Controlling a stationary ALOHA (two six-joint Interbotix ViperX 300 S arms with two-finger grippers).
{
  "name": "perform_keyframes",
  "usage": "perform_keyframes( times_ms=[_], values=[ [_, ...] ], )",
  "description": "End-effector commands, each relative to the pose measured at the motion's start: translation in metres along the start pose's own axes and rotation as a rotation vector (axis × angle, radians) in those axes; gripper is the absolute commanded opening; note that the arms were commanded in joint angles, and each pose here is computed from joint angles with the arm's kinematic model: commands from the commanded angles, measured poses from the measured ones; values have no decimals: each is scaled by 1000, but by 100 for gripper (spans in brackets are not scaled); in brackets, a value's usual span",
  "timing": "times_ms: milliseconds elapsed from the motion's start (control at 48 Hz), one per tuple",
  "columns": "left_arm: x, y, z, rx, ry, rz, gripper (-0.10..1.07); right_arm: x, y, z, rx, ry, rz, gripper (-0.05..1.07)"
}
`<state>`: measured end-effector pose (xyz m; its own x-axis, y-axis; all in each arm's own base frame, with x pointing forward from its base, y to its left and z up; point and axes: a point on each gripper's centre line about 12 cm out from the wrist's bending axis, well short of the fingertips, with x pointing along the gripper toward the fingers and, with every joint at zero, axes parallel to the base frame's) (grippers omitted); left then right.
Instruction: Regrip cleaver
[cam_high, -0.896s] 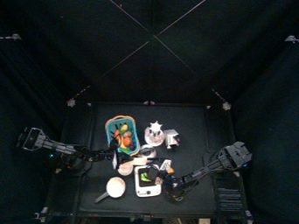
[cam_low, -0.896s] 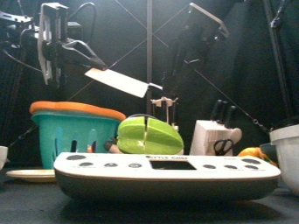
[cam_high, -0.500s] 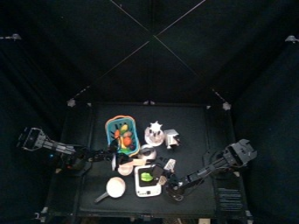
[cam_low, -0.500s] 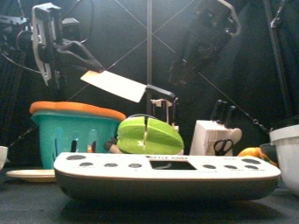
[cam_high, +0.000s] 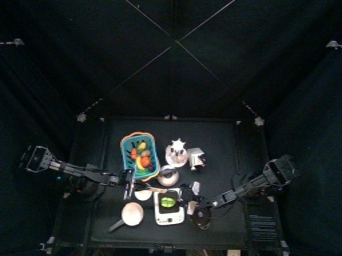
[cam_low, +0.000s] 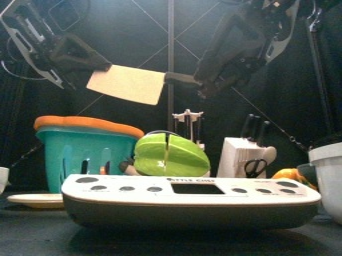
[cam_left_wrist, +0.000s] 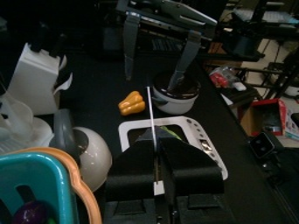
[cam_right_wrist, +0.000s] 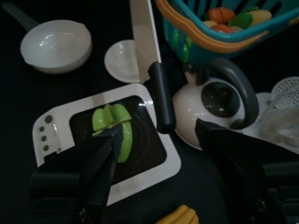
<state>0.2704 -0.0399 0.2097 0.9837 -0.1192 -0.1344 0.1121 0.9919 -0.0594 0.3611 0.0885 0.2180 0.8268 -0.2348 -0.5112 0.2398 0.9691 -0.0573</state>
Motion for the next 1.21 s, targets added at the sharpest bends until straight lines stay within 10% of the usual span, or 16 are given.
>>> perform_keyframes(
  times_ms=[0,1188],
  values=[
    [4,-1,5,4,-41,-6,32,-6,-7,14,32,-44,5,96],
    [24,-2,3,7,-41,-2,32,0,-16,10,89,-35,12,62]
  ],
)
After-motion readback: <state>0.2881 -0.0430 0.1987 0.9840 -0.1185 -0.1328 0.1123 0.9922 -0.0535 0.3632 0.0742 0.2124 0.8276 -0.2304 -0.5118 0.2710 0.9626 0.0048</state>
